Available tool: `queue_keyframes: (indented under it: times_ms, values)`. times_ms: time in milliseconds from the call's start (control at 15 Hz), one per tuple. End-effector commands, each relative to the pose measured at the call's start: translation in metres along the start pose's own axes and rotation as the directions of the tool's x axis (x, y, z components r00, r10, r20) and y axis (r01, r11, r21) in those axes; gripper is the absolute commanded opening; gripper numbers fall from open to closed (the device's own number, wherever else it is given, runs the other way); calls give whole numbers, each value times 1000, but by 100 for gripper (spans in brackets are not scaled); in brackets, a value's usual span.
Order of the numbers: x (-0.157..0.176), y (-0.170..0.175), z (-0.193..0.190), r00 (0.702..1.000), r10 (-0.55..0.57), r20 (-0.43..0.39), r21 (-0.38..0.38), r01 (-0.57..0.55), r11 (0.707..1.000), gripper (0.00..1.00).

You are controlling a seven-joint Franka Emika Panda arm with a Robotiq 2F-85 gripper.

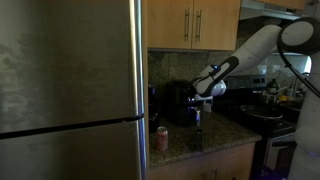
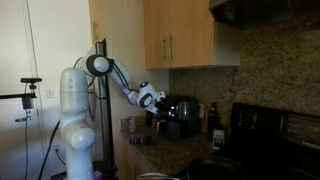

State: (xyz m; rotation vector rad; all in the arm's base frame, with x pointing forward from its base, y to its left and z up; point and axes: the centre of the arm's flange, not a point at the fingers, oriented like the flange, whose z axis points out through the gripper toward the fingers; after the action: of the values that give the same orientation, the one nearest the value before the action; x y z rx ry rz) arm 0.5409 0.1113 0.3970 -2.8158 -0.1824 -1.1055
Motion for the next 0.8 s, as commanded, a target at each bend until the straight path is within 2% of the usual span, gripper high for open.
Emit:
queue_keyframes:
  times_ms: [0,133,333,400,533,733]
  values:
    - [0,-7,-37,994,22,107,-18,-20,1000,100]
    - [4,-13,-76,992,11,126,-35,-7,999,100]
    - [10,-26,-142,994,-41,105,-36,45,998,100]
    - [19,-17,-92,995,-16,101,-24,19,1000,100]
    - [24,-24,-116,997,-23,77,-18,24,1000,100]
    - [18,-21,-101,994,-17,105,-22,19,1000,100]
